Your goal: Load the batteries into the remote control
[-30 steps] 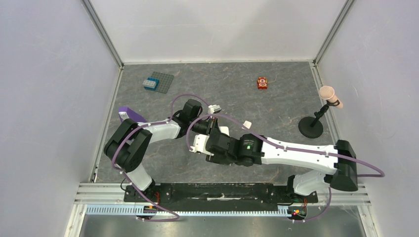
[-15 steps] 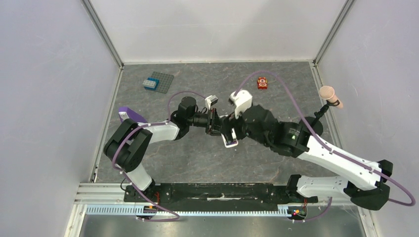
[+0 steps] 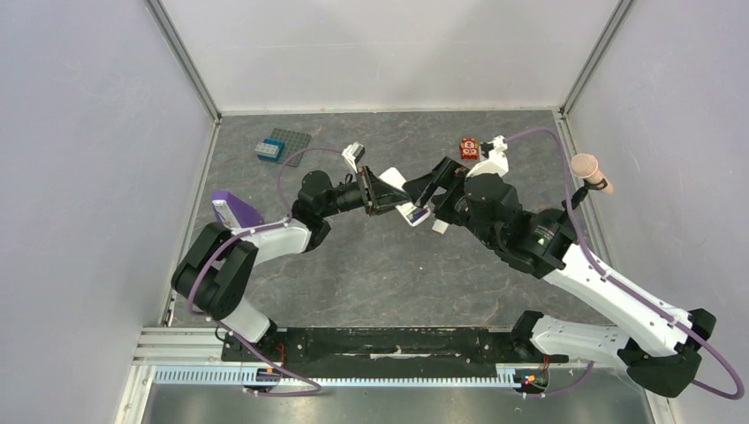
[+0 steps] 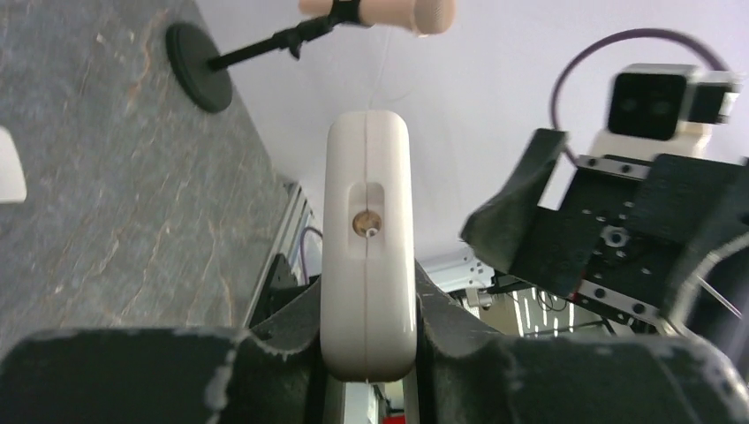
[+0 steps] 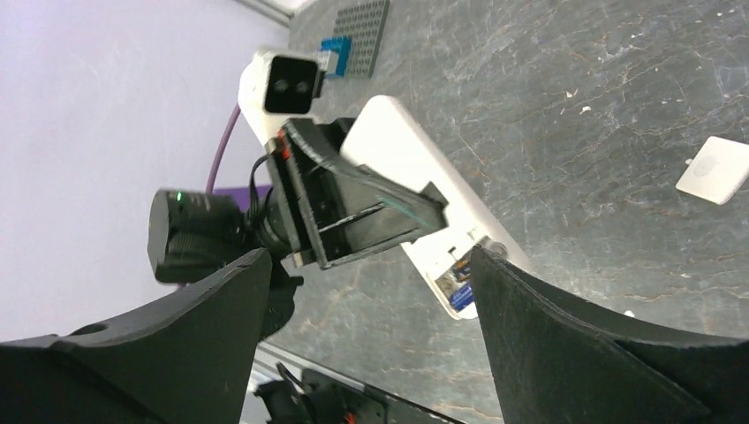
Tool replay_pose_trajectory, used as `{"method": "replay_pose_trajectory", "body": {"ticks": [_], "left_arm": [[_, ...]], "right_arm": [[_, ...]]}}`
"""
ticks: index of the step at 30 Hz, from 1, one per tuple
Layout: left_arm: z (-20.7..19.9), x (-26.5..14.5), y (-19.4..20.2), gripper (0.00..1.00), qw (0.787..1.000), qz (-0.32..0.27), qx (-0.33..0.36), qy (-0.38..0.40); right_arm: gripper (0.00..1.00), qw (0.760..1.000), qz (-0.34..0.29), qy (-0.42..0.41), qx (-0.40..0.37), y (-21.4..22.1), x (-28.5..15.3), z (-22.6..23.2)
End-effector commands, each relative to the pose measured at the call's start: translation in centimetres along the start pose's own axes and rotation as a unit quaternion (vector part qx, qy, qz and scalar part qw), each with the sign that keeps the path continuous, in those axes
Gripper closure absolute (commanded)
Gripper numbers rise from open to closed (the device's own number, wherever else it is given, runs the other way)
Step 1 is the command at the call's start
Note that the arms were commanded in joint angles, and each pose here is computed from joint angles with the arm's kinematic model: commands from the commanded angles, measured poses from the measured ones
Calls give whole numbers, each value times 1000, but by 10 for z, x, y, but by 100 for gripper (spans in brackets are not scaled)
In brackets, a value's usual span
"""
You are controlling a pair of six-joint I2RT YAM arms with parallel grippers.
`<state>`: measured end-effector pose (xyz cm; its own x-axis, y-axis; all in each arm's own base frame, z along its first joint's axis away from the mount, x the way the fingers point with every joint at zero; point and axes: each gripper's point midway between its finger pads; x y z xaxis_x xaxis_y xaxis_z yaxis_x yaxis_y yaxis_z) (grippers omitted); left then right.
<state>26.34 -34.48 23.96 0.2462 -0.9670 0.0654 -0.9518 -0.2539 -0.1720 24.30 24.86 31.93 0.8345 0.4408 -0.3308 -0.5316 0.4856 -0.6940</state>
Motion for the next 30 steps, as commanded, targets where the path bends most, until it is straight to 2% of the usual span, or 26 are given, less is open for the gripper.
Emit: {"method": "replay_pose_trajectory", "body": {"ticks": [1,8,12,20,30], "left_arm": [[-45,-6,-24,98,994,-81,37,63],[-62,-22,-42,98,980,-161,1,114],[-70,-31,-45,98,972,-183,-24,145],[-76,-38,-42,98,969,-190,-25,154],[-73,-39,-38,98,972,-185,-19,146]], "right_arm": [[15,994,-56,44,85,-22,-5,-16],[16,986,-48,66,146,-15,4,-35],[17,983,-50,69,166,-16,10,-43],[19,980,-53,52,186,-17,23,-50],[19,980,-68,-1,189,-27,27,-34]]}}
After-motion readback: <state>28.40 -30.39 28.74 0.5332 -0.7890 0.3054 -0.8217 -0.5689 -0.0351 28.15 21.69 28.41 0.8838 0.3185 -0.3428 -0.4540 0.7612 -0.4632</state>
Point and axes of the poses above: each gripper's point midway between its finger pads, its own x axis out along the fingers, its own z axis along the line the jaws close on, y = z × x, and after that the axes turned 6 degrees about -x, right-handed
